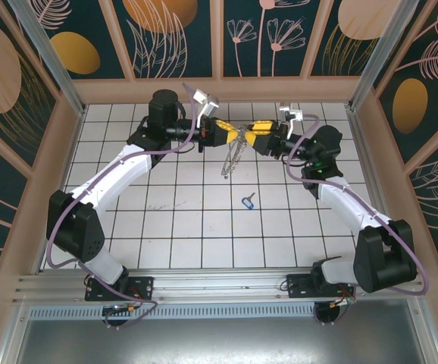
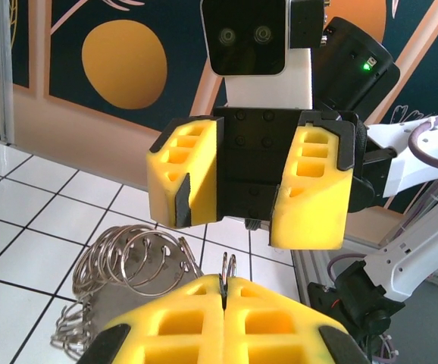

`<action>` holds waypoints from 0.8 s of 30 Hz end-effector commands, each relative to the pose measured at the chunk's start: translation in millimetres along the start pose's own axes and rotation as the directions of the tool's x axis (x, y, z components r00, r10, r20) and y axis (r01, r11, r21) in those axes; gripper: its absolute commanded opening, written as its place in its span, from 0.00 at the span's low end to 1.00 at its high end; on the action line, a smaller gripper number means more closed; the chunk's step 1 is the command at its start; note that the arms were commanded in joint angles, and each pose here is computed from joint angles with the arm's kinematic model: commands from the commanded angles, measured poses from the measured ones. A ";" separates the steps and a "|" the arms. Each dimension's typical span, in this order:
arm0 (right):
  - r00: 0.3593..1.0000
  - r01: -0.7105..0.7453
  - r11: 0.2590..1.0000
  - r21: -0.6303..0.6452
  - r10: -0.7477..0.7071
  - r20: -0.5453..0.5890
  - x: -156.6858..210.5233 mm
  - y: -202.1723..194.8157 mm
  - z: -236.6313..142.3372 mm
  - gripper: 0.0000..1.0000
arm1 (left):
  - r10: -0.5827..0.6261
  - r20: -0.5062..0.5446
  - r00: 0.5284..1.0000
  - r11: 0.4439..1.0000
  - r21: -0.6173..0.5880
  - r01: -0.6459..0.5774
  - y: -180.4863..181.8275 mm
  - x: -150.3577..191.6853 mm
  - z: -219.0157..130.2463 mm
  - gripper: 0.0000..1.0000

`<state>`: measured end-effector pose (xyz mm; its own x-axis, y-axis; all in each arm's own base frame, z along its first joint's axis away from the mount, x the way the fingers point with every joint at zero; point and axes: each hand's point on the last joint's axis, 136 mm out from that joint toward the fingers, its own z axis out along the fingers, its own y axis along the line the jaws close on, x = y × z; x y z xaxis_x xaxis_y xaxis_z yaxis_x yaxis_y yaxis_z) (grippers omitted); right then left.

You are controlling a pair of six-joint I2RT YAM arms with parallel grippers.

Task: Put the keys on the keyring

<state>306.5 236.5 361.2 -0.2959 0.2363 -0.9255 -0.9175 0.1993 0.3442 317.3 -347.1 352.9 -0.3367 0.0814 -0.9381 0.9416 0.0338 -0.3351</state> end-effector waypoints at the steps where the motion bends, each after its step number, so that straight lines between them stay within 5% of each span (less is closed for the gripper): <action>1: 0.999 0.047 0.997 -0.056 -0.046 0.015 -4.8 16.1 2.9 0.41 | 0.042 0.018 0.999 0.998 0.047 -0.042 -10.5 -12.4 1.1 0.00; 17: 1.000 0.021 0.996 -0.086 -0.022 -0.009 6.6 14.8 15.9 0.34 | 0.037 0.030 0.999 0.998 0.057 -0.039 -10.3 -14.1 1.9 0.00; 21: 1.000 0.014 0.997 -0.080 -0.014 -0.010 9.5 12.7 16.9 0.25 | 0.035 0.031 0.999 0.998 0.060 -0.036 -10.0 -14.2 2.4 0.00; 24: 1.000 0.011 0.997 -0.074 -0.011 -0.008 9.5 10.1 18.0 0.09 | 0.038 0.034 0.999 0.997 0.062 -0.040 -10.7 -14.7 2.2 0.00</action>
<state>302.6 254.9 351.9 -0.3270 0.2218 -0.9186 -0.9195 0.1496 0.3635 316.3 -348.3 354.1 -0.3525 0.0763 -0.9327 0.9357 0.0159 -0.3523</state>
